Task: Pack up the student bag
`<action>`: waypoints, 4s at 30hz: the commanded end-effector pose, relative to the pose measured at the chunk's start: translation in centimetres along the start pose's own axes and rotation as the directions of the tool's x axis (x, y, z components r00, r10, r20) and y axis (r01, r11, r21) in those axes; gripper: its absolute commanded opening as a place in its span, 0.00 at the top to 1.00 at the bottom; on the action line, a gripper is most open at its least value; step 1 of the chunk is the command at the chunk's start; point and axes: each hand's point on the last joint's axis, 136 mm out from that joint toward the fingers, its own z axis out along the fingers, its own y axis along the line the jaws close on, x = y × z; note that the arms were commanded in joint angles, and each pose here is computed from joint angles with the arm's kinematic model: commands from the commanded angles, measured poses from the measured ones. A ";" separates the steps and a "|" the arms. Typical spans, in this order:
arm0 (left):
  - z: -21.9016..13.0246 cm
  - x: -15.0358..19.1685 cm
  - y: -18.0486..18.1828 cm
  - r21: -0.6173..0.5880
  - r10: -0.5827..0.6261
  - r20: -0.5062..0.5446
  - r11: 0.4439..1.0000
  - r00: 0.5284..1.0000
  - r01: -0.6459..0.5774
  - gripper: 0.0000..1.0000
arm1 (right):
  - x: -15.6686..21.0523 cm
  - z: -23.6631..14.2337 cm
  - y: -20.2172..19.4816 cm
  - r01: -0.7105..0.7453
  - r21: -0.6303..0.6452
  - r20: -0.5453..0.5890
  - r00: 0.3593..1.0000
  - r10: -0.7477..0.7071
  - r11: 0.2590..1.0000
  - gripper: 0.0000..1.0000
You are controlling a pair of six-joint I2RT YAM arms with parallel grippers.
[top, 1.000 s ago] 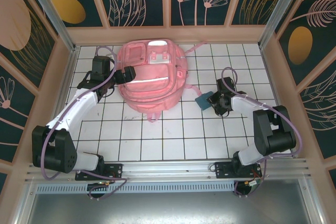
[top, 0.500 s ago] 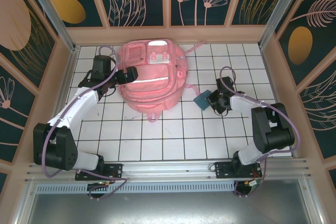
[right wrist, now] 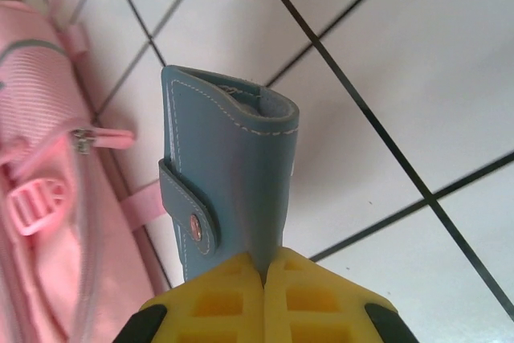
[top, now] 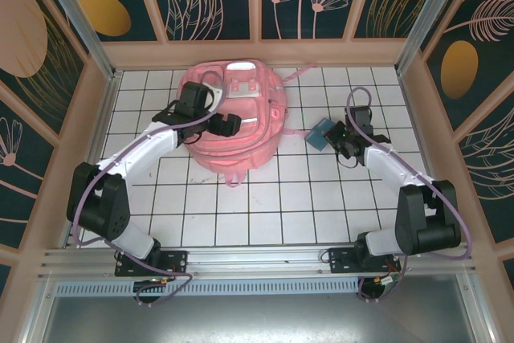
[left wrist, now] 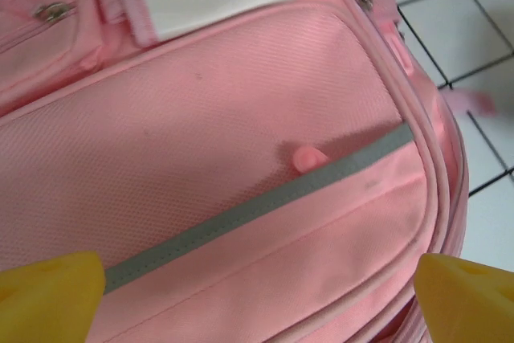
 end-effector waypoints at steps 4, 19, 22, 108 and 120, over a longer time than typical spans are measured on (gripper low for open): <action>-0.4 2.2 -1.2 0.000 0.357 -0.131 0.933 0.925 -0.360 0.01 | -1.3 -1.8 2.7 0.062 -0.121 0.004 0.998 -0.062 0.991 1.00; 3.6 5.6 0.3 0.058 0.429 -0.371 0.896 0.824 -0.440 0.18 | -1.3 -2.4 4.1 0.067 -0.203 -0.015 0.997 -0.072 0.977 1.00; 4.1 4.6 2.2 -0.054 0.411 -0.398 0.882 0.820 -0.468 0.34 | -1.3 -2.4 4.3 0.069 -0.208 -0.017 0.997 -0.074 0.976 1.00; -1.5 -11.9 -4.0 0.194 -0.263 0.177 0.954 0.948 0.228 0.35 | 9.2 1.4 14.4 -0.162 -0.291 -0.334 0.941 0.059 0.943 0.58; -3.7 -1.9 -1.0 0.105 -0.446 0.133 0.895 0.885 0.434 0.23 | 8.7 -1.0 9.5 0.033 -0.239 -0.246 0.965 -0.093 0.971 0.68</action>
